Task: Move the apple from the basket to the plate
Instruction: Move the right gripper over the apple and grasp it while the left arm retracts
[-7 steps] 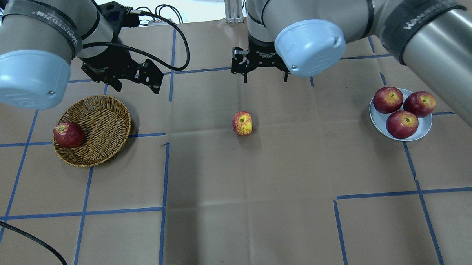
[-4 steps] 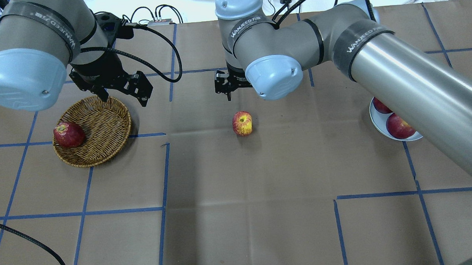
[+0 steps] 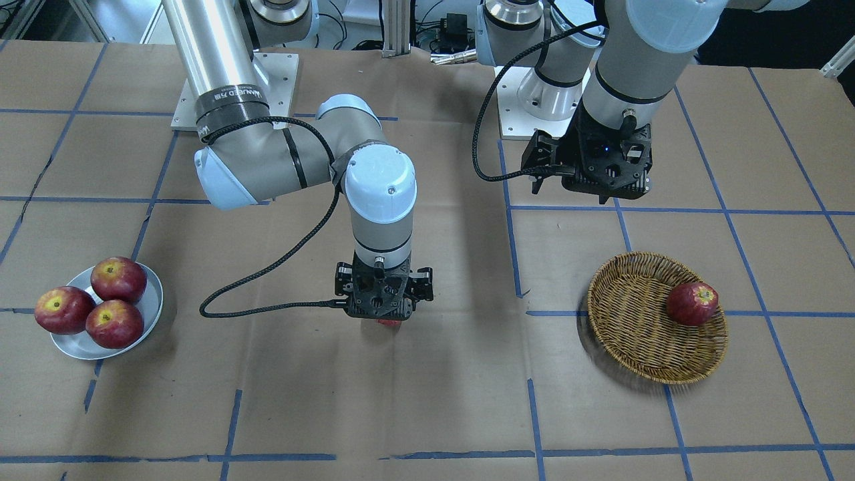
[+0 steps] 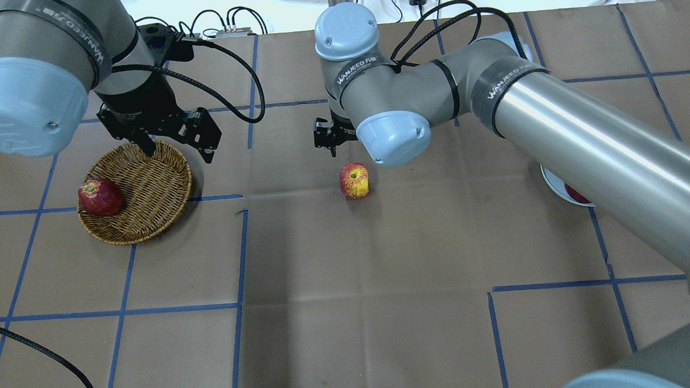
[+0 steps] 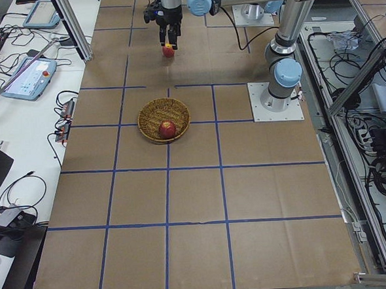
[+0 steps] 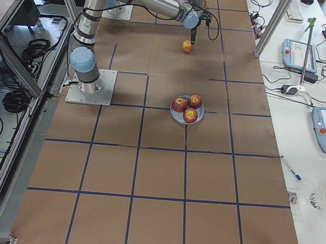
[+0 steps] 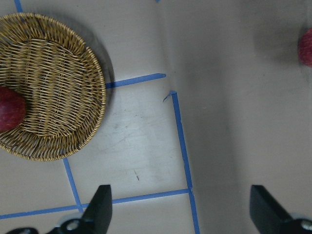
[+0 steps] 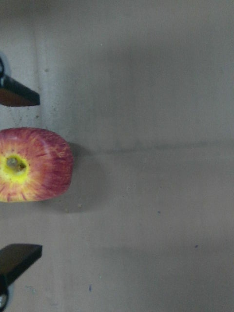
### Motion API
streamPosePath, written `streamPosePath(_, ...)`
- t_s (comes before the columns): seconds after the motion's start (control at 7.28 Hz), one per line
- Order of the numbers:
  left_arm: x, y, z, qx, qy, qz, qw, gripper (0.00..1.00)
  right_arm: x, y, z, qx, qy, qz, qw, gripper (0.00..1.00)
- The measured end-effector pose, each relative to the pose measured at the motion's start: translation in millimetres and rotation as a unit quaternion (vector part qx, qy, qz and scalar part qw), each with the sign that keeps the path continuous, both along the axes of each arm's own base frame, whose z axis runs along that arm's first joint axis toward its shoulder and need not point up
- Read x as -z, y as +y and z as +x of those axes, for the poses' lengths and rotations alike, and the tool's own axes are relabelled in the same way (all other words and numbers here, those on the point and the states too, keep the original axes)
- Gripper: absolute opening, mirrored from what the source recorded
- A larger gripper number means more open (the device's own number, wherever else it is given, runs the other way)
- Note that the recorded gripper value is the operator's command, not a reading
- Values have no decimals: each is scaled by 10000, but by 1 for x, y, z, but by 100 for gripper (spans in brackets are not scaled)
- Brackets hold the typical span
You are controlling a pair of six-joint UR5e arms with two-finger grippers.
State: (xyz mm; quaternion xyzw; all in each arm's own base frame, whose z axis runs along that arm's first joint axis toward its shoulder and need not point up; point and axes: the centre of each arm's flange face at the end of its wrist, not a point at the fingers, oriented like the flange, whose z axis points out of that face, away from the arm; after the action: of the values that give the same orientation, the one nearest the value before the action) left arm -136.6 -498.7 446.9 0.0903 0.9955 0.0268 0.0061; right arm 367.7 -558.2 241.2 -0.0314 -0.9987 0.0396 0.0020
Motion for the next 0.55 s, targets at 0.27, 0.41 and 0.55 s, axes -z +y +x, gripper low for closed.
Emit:
streamPosePath(0.27, -3, 1, -3, 1, 125, -20, 9999, 99, 31, 3, 9, -83, 42, 105, 9999, 99)
streamPosePath(0.41, -3, 1, -3, -1, 141, -22, 9999, 99, 39, 3, 11, -104, 51, 139, 9998, 82)
streamPosePath(0.55, -2, 0, -2, -9, 148, -15, 9999, 99, 43, 4, 11, -106, 59, 167, 9998, 56)
